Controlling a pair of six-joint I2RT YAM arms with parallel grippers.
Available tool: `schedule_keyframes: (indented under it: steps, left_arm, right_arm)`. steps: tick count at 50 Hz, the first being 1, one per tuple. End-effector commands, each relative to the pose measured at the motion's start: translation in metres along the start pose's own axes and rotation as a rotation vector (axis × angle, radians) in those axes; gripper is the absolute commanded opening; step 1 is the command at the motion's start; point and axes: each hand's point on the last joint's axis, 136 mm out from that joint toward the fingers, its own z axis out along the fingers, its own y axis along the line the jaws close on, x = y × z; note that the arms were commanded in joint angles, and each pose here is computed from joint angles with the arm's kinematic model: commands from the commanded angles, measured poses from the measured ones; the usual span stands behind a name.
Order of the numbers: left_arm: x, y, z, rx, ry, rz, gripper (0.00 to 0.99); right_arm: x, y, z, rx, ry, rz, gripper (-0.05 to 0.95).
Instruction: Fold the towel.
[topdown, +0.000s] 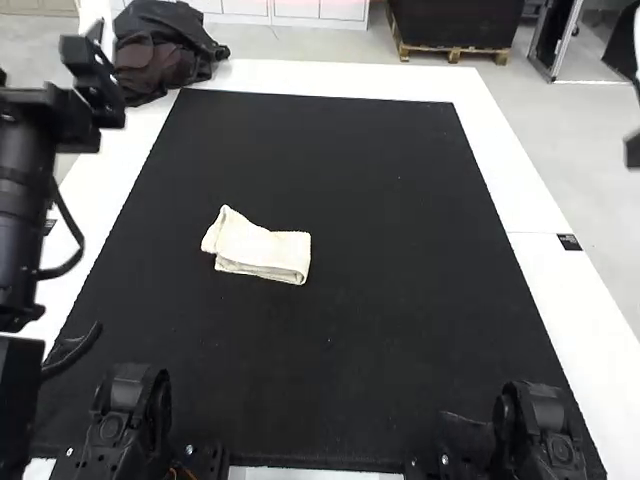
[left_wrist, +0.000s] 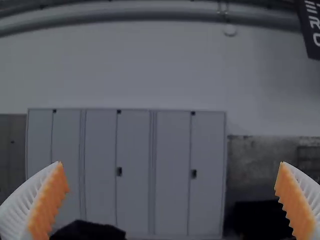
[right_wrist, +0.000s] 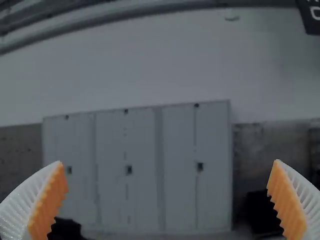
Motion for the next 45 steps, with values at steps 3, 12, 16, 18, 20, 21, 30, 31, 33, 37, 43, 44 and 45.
schedule_keyframes:
  steps: [3,12,16,18,20,21,30,31,33,37,43,44,45]
  left_arm:
    - [0.003,0.010,-0.004,-0.056,0.027,0.002,0.967]
    - [0.068,0.009,0.009,-0.055,0.143,0.053,0.967]
    - [0.093,0.015,0.015,-0.092,0.149,0.119,0.967]
    - [0.104,0.018,0.017,-0.110,0.144,0.152,0.967]
    - [0.113,0.018,0.019,-0.107,0.135,0.180,0.967]
    - [0.115,0.018,0.020,-0.108,0.123,0.188,0.969]
    - [0.155,0.021,0.020,-0.125,0.102,0.257,0.967]
    - [0.161,0.022,0.019,-0.130,0.109,0.259,0.967]
    - [0.167,0.023,0.019,-0.136,0.111,0.259,0.967]
    - [0.179,0.031,0.015,-0.184,0.112,0.260,0.967]
    - [0.192,0.054,0.005,-0.323,0.107,0.259,0.967]
    - [0.195,0.057,0.003,-0.341,0.109,0.260,0.967]
    - [0.197,0.059,0.002,-0.352,0.111,0.260,0.967]
  right_arm:
    - [0.006,-0.045,-0.006,0.267,0.017,-0.083,0.92]
    - [0.099,-0.067,0.016,0.291,0.256,-0.127,0.92]
    - [0.137,-0.071,0.027,0.271,0.309,-0.124,0.92]
    - [0.154,-0.074,0.032,0.267,0.321,-0.129,0.92]
    - [0.163,-0.077,0.038,0.267,0.309,-0.131,0.92]
    - [0.170,-0.079,0.040,0.274,0.309,-0.135,0.92]
    - [0.169,-0.114,0.052,0.447,0.070,-0.217,0.92]
    - [0.173,-0.115,0.052,0.445,0.067,-0.261,0.92]
    - [0.185,-0.117,0.052,0.444,0.081,-0.300,0.92]
    - [0.213,-0.123,0.050,0.450,0.117,-0.330,0.92]
    - [0.249,-0.139,0.037,0.521,0.151,-0.391,0.92]
    - [0.253,-0.142,0.035,0.535,0.150,-0.391,0.92]
    - [0.258,-0.143,0.033,0.541,0.155,-0.392,0.92]
